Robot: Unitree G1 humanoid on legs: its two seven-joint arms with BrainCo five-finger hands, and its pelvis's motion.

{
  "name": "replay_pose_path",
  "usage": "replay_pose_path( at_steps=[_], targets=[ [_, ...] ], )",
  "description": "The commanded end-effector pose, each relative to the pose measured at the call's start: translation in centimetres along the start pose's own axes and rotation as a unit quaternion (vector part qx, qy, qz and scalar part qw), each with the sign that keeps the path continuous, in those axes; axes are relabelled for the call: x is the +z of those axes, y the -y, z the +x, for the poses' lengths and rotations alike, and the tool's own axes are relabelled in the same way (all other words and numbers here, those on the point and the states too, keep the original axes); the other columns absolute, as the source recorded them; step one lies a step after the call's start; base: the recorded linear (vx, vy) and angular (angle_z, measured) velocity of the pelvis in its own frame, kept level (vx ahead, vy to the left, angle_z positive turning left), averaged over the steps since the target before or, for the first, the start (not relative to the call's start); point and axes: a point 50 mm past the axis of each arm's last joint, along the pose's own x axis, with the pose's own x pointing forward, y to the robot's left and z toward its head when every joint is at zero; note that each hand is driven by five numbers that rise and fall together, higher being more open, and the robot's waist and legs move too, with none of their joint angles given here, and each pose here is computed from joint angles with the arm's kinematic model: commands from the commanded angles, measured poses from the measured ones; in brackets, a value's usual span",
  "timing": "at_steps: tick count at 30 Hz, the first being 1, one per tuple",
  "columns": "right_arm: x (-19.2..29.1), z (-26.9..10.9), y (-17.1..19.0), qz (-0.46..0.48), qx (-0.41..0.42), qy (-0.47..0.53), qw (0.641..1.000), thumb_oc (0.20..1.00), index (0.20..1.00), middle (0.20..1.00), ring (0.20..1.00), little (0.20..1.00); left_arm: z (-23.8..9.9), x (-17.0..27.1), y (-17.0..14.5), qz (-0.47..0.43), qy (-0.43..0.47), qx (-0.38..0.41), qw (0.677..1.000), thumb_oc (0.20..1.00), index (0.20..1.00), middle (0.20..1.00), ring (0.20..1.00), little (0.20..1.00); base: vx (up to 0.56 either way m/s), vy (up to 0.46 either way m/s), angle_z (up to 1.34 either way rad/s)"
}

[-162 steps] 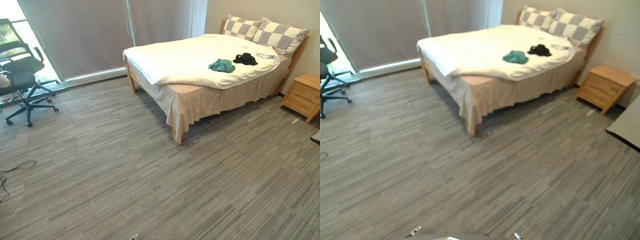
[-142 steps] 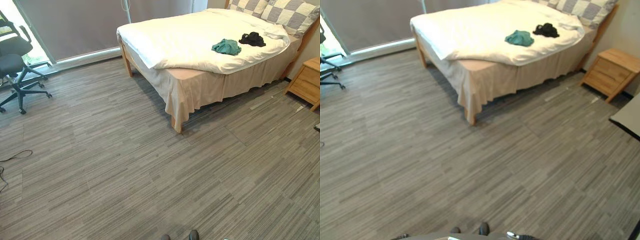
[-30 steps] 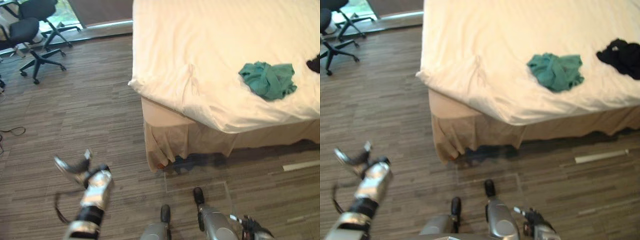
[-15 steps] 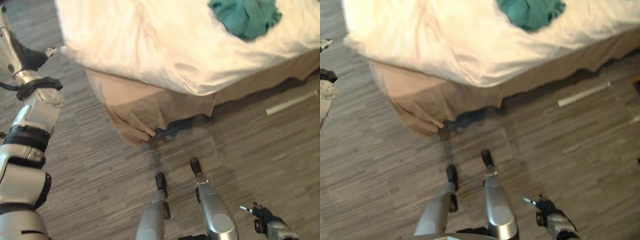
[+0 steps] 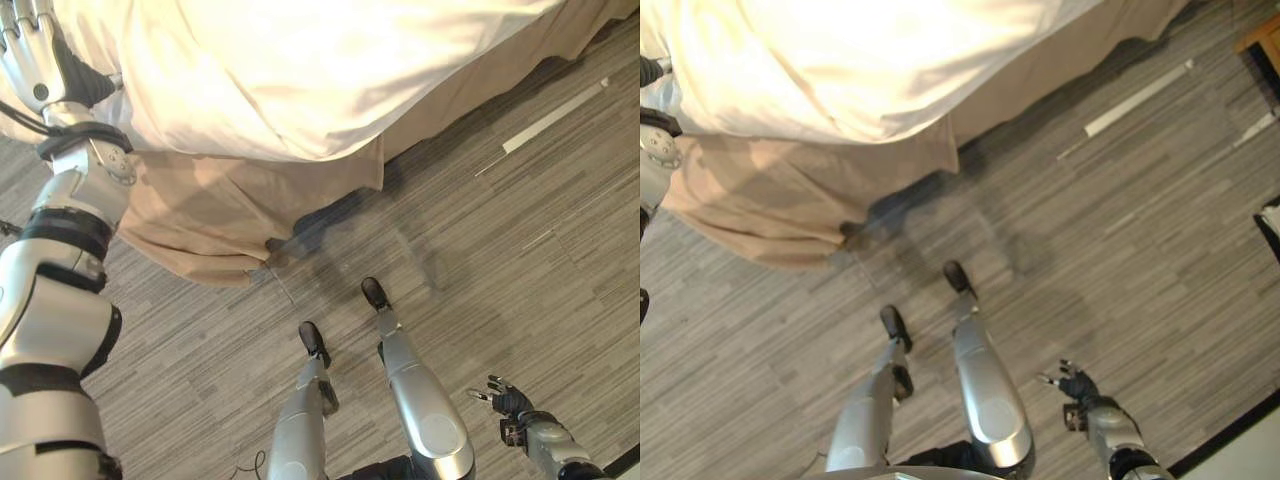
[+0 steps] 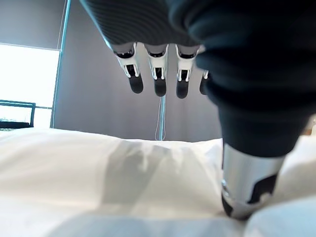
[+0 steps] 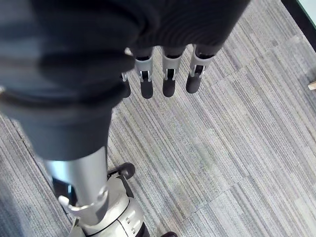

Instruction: Tidy up the quilt and then pick up the clothes from the bed and put them into the laundry hamper.

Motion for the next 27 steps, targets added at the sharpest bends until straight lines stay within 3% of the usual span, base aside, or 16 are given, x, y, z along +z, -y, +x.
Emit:
replay_pose_path(
  at_steps=[1,3,9,14,18,22,25,27],
  targets=[
    [-0.6,-0.8,2.3,-0.041,-0.024,-0.002,0.999,1.0,1.0,1.0,1.0,1.0,1.2,-2.0,-1.3,-0.015,-0.08,-0.055,0.995,0.878,0.878,0.878,0.878,0.878,0.02,0.036,-0.17],
    [-0.3,-0.8,2.2,-0.038,-0.026,0.004,0.999,1.0,1.0,1.0,1.0,1.0,0.8,-2.7,-0.5,-0.039,-0.111,-0.103,0.988,0.2,0.2,0.2,0.2,0.2,0.02,0.019,-0.09],
    [0.7,-0.9,2.1,-0.045,-0.022,0.02,0.999,1.0,1.0,1.0,1.0,1.0,0.2,-4.0,0.3,-0.051,-0.154,-0.148,0.975,0.2,0.2,0.2,0.2,0.2,0.0,0.03,-0.03],
    [1.2,-0.9,1.8,-0.053,-0.024,0.029,0.998,1.0,1.0,1.0,1.0,1.0,0.5,-3.7,-0.2,-0.055,-0.148,-0.112,0.981,0.2,0.2,0.2,0.2,0.2,0.0,0.016,-0.03],
    [0.4,-0.7,0.5,-0.046,-0.016,0.024,0.999,1.0,1.0,1.0,1.0,1.0,1.9,-0.6,-3.1,-0.185,-0.108,0.065,0.975,0.2,0.2,0.2,0.2,0.2,-0.04,-0.075,0.01],
    [-0.3,-0.6,-1.6,-0.027,-0.002,0.016,1.0,1.0,1.0,1.0,1.0,1.0,0.9,2.0,-4.6,-0.321,-0.063,0.231,0.916,0.2,0.2,0.2,0.2,0.2,-0.07,-0.149,0.19],
    [-0.6,-0.5,-2.5,-0.017,0.002,0.005,1.0,1.0,1.0,1.0,1.0,1.0,-1.0,1.8,-3.4,-0.363,-0.061,0.268,0.89,0.2,0.2,0.2,0.2,0.2,-0.06,-0.084,0.21],
    [-1.1,-0.5,-3.5,-0.003,0.006,-0.012,1.0,1.0,1.0,1.0,1.0,1.0,-3.7,1.5,-0.9,-0.391,-0.07,0.264,0.879,0.2,0.2,0.2,0.2,0.2,-0.06,-0.081,0.31]
  ],
)
